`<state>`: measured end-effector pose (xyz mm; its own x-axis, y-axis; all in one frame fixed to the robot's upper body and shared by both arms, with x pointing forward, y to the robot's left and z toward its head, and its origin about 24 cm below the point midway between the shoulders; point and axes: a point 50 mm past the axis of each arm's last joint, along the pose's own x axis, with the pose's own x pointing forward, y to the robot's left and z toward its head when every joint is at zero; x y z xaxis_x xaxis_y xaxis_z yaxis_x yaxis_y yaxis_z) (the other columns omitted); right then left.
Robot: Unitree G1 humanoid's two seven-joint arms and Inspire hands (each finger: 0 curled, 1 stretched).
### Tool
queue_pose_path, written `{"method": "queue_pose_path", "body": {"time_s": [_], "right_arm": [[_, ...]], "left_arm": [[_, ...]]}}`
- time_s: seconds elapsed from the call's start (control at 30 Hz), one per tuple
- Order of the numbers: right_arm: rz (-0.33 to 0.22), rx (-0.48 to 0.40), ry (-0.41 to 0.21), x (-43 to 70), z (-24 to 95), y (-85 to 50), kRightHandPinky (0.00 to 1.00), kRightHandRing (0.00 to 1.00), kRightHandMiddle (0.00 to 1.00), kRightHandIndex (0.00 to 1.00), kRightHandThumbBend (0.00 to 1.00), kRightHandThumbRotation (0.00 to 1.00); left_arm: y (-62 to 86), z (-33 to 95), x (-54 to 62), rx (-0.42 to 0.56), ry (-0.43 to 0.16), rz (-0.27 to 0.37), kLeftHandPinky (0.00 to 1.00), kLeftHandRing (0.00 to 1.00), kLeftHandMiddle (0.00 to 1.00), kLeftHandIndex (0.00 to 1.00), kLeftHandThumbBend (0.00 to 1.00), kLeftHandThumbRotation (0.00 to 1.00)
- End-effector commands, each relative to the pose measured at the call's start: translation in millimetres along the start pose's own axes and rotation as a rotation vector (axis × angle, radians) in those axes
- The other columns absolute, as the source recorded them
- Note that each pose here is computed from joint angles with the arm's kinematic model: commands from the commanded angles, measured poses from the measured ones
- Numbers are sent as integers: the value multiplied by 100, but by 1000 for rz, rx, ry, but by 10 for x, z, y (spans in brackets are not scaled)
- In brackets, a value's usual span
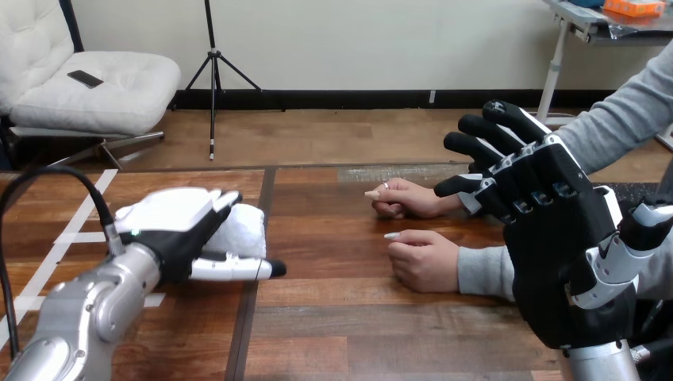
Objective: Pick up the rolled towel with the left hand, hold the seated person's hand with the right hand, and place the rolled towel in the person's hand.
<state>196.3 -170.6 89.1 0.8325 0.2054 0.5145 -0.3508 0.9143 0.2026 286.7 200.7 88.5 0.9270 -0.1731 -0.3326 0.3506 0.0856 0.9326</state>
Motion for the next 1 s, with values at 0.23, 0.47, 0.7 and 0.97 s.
{"method": "queue_pose_path", "body": {"time_s": [0.23,0.47,0.7,0.97], "right_arm": [[44,-17,-60,116,99,50,56,77,79,77,93,100],[41,-22,-60,109,96,49,56,77,78,77,93,100],[41,-27,-55,103,96,48,56,77,78,77,93,100],[44,-25,-56,100,98,42,56,78,78,77,92,100]], "left_arm": [[500,104,-178,60,-21,189,90,99,100,97,90,92],[589,136,-248,61,-22,232,91,99,100,98,90,91],[666,158,-308,61,-32,275,91,99,100,98,88,88],[724,173,-338,67,-40,308,90,99,100,98,86,86]]}}
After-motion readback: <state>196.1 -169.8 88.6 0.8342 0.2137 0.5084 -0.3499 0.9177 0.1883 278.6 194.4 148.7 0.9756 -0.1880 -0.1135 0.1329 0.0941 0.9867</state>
